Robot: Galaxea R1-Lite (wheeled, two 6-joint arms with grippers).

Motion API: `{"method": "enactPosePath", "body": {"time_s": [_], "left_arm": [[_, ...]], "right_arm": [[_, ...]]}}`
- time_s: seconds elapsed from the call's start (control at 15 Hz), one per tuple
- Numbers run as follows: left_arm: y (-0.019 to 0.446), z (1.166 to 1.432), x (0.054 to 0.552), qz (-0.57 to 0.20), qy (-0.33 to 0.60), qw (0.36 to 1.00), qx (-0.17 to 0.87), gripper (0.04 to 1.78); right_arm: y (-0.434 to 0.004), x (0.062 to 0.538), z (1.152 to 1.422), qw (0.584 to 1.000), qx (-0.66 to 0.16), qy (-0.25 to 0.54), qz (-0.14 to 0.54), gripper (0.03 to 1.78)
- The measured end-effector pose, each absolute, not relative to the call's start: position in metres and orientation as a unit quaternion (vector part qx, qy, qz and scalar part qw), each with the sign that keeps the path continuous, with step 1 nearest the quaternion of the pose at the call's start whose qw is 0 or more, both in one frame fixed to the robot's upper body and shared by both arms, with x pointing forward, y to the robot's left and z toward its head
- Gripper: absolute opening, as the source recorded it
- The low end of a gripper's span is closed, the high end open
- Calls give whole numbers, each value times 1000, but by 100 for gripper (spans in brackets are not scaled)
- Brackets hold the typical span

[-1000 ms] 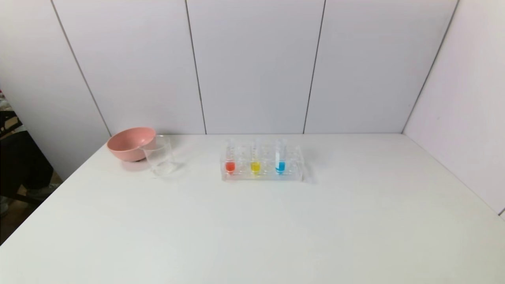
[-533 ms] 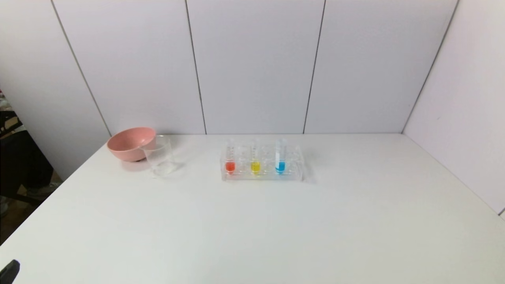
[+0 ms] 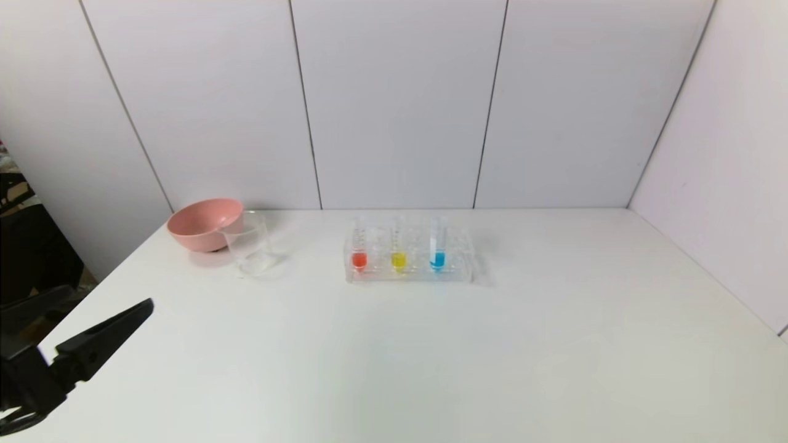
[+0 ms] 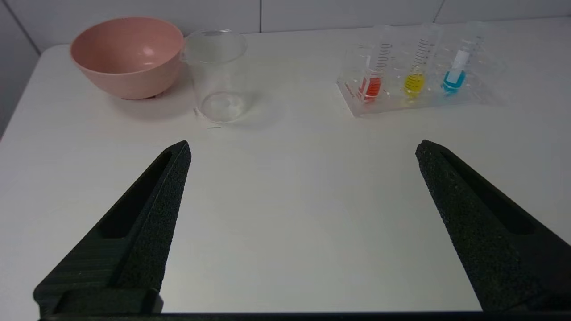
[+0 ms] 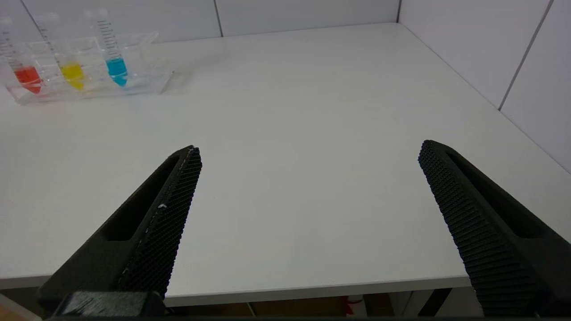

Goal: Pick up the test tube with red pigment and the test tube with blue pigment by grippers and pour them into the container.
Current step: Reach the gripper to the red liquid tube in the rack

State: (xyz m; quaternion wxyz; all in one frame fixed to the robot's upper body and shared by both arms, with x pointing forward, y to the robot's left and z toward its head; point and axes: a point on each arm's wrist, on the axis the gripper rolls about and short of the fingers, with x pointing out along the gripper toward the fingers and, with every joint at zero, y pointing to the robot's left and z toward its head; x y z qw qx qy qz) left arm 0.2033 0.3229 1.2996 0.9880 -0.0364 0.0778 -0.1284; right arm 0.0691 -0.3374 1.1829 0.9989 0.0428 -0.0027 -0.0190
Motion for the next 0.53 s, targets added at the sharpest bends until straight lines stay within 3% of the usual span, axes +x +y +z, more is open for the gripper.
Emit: {"method": "enactPosePath", "body": {"time_s": [0.27,0.53], "left_arm": [[300,1288,279,-208,144,967,-44,176],[221,1281,330,-209,166,962,-54,176]], "right_arm": [[-337,69,1183,999,43,-3,-19,177],[-337,69,1183,999,43,-3,-19,177]]}}
